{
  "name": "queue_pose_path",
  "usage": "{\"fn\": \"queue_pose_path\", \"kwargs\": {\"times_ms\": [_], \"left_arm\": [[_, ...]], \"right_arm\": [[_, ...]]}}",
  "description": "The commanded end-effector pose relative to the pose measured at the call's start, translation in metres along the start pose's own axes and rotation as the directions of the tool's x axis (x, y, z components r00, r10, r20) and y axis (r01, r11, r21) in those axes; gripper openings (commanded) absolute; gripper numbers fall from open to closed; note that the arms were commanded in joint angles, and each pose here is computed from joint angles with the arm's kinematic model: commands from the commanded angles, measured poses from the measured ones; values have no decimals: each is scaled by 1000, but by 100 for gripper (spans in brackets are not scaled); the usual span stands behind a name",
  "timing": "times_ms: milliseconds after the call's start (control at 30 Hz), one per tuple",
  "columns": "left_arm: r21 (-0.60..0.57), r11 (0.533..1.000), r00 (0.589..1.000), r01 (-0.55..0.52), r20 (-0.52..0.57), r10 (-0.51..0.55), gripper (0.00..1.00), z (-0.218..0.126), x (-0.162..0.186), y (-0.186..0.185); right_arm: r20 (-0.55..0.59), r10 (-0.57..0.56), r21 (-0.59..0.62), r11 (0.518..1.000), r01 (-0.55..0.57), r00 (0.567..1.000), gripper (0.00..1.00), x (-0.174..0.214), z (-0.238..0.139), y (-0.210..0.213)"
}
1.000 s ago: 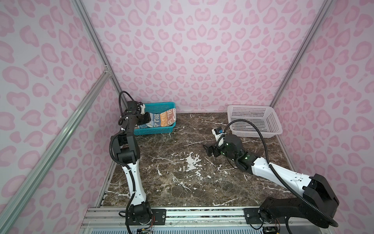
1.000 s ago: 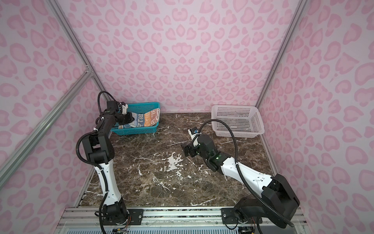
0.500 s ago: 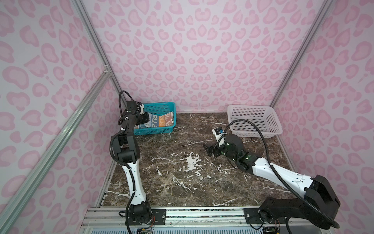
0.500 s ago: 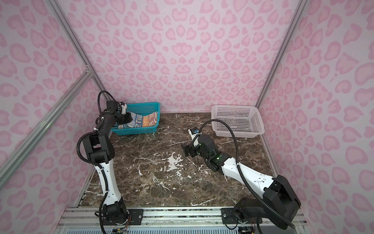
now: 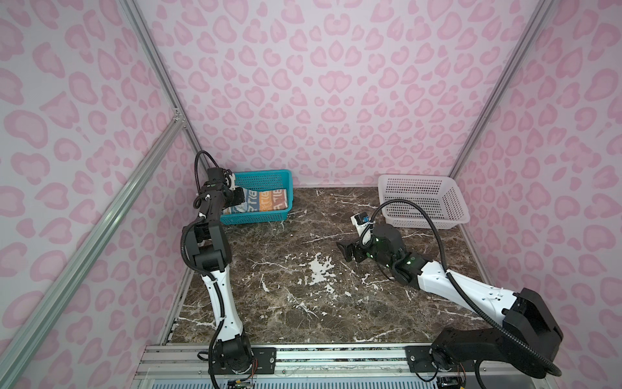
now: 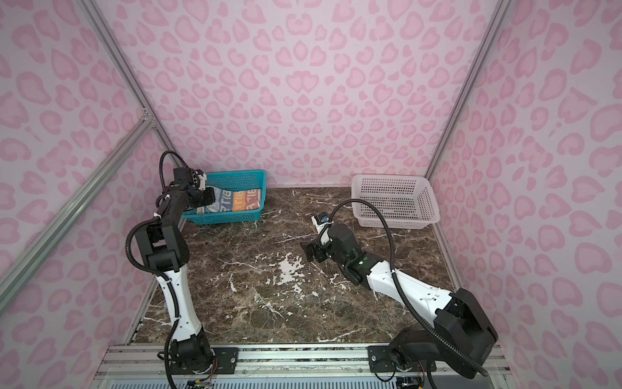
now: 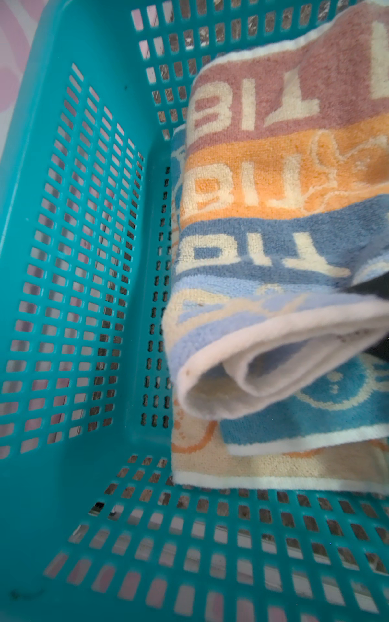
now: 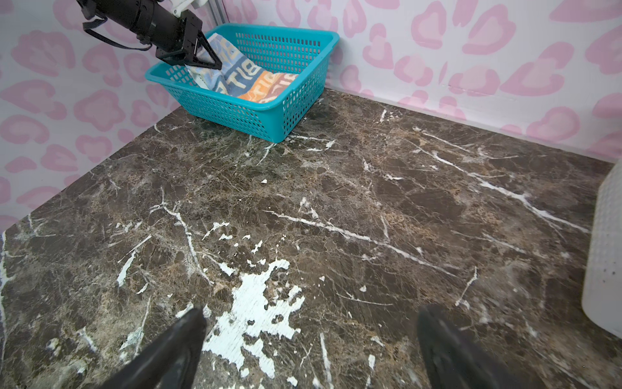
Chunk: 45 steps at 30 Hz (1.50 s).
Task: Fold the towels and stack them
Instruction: 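Open the left gripper to release the towel onto the stack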
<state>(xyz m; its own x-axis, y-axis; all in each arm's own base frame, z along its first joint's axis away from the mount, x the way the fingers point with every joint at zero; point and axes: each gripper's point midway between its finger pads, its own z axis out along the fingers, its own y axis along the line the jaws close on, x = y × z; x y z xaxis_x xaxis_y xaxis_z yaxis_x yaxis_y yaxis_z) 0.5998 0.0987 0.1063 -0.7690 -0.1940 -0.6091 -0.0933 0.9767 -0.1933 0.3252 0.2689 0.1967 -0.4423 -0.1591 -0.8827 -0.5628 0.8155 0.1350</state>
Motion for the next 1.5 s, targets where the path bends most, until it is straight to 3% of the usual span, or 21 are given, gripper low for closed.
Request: {"fn": "queue_pose_path", "kwargs": {"times_ms": [0,67,267,367,800,1167,1467], "left_arm": [[-28,999,998,-20,60,21,5,-20,-19,2],[-25,999,998,-21,59,22,14,-19,-19,2],[-85,996,998,11,68,-6,54,-21,-21,12],[-87,996,997,17,78,-10,64,-25,-24,11],[-111,993,981,36,192,-14,75,-72,-50,5],[-55,998,938,33,345,-12,78,-156,-68,-22],[16,998,901,-54,432,42,80,-213,-82,-53]], "right_arm": [[6,-6,-3,1000,6,1000,99,-2,1,1],[9,-7,-3,1000,7,1000,99,-3,1,1],[3,-6,-7,1000,6,1000,99,-2,3,1],[2,-7,-7,1000,7,1000,99,-2,3,2],[15,-37,16,999,36,999,99,-11,1,-2],[162,-15,72,997,3,987,99,-57,-31,-17],[203,-16,96,995,-4,979,99,-57,-49,-29]]}}
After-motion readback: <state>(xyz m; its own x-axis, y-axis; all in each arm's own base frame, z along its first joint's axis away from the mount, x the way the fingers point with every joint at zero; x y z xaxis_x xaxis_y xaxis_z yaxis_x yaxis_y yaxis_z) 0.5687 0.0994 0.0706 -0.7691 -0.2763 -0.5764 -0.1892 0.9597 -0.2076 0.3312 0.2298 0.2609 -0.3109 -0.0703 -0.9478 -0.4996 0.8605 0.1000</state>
